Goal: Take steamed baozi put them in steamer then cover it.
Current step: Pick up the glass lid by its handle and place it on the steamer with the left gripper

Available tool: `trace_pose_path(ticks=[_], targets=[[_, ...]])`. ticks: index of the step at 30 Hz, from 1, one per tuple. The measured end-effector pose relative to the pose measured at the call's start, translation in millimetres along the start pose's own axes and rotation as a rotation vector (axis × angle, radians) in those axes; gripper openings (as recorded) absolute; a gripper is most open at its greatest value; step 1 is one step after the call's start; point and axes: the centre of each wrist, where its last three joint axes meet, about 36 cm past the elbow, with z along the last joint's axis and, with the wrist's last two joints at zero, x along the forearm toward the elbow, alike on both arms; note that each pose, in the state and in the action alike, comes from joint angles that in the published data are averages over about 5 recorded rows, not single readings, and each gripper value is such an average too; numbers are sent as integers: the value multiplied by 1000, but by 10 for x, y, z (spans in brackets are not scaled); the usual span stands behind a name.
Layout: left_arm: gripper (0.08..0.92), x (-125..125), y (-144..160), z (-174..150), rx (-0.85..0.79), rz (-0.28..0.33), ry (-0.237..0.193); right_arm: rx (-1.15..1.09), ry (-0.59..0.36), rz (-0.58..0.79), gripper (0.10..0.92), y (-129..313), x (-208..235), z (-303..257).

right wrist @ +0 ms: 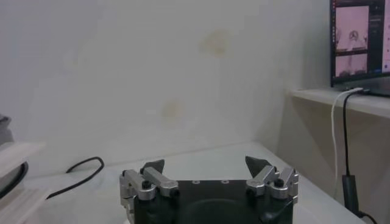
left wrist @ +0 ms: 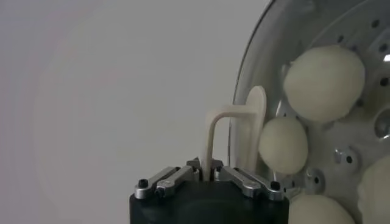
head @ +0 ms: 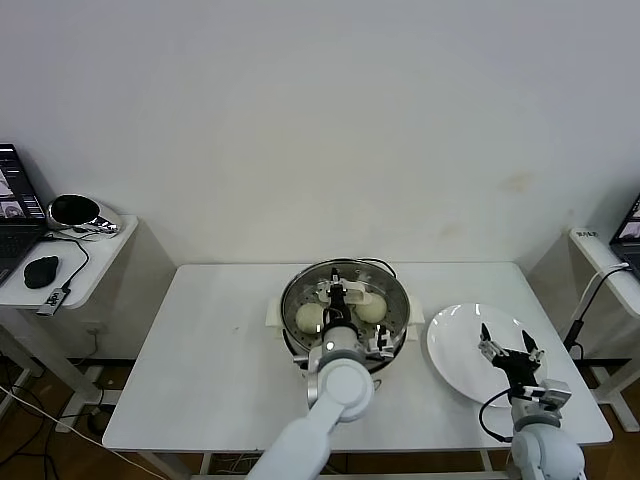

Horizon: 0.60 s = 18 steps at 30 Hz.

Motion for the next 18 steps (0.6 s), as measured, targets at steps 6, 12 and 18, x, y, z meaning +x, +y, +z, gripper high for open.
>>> trace_pose_path(ticks=[6,12,18], targets=[[154,-3,-27,12,-6,-1,6,0,-1,-1,823,0,0,2],[179,37,-44,2,-1,1,-2,-2,1,-2,823,8,6,13],[341,125,-26,-22,10,2,-19,-2,3,-1,823,4,19,20]])
